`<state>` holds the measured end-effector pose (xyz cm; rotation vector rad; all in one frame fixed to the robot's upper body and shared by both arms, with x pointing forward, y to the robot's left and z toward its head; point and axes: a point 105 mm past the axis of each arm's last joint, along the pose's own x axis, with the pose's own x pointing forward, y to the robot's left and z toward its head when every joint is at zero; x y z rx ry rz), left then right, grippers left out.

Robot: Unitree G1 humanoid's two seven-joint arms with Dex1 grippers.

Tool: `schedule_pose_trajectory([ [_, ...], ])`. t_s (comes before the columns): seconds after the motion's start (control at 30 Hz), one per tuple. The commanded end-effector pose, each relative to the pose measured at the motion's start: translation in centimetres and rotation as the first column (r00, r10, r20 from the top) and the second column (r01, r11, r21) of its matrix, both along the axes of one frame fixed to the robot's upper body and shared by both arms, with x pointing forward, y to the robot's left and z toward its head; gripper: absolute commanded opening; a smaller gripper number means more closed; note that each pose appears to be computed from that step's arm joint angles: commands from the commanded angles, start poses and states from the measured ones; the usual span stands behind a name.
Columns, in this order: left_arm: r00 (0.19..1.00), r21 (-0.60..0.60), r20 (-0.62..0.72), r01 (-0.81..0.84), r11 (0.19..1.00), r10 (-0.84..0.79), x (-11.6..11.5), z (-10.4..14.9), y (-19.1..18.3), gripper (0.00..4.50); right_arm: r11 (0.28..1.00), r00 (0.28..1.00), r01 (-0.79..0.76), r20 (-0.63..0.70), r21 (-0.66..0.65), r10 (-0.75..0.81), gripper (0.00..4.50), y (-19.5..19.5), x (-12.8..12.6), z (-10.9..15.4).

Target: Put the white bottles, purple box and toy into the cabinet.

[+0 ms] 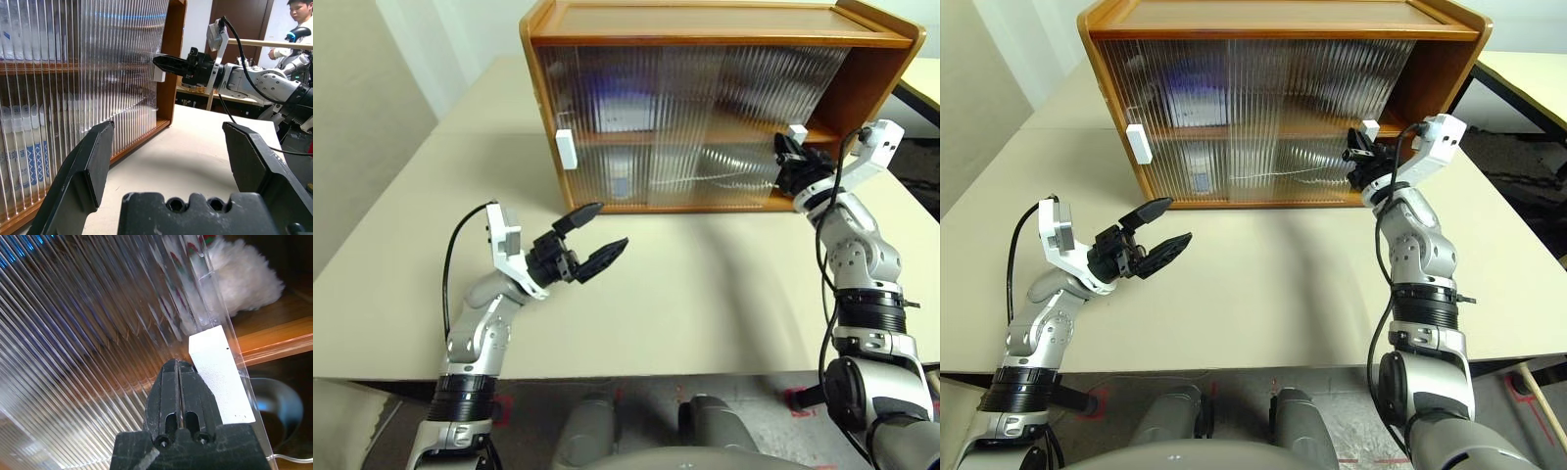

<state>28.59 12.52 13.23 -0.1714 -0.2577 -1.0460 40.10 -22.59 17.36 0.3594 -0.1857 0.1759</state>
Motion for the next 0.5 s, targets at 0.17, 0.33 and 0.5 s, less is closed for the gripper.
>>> schedule_pose_trajectory([
  [0.17,1.000,0.014,0.010,0.007,1.000,-0.007,0.1,0.0,-0.2,4.50,0.984,0.985,0.170,-0.027,-0.047,-0.172,0.05,-5.2,0.1,-0.9],
  [0.33,1.000,0.013,0.005,0.008,1.000,-0.008,0.0,-0.1,-0.2,4.50,0.975,0.977,0.209,-0.030,-0.068,-0.212,0.05,-6.4,0.1,-1.1],
  [0.5,1.000,0.011,0.002,0.009,1.000,-0.009,-0.1,-0.2,-0.3,4.50,0.967,0.969,0.241,-0.038,-0.082,-0.244,0.05,-7.2,-0.1,-1.3],
])
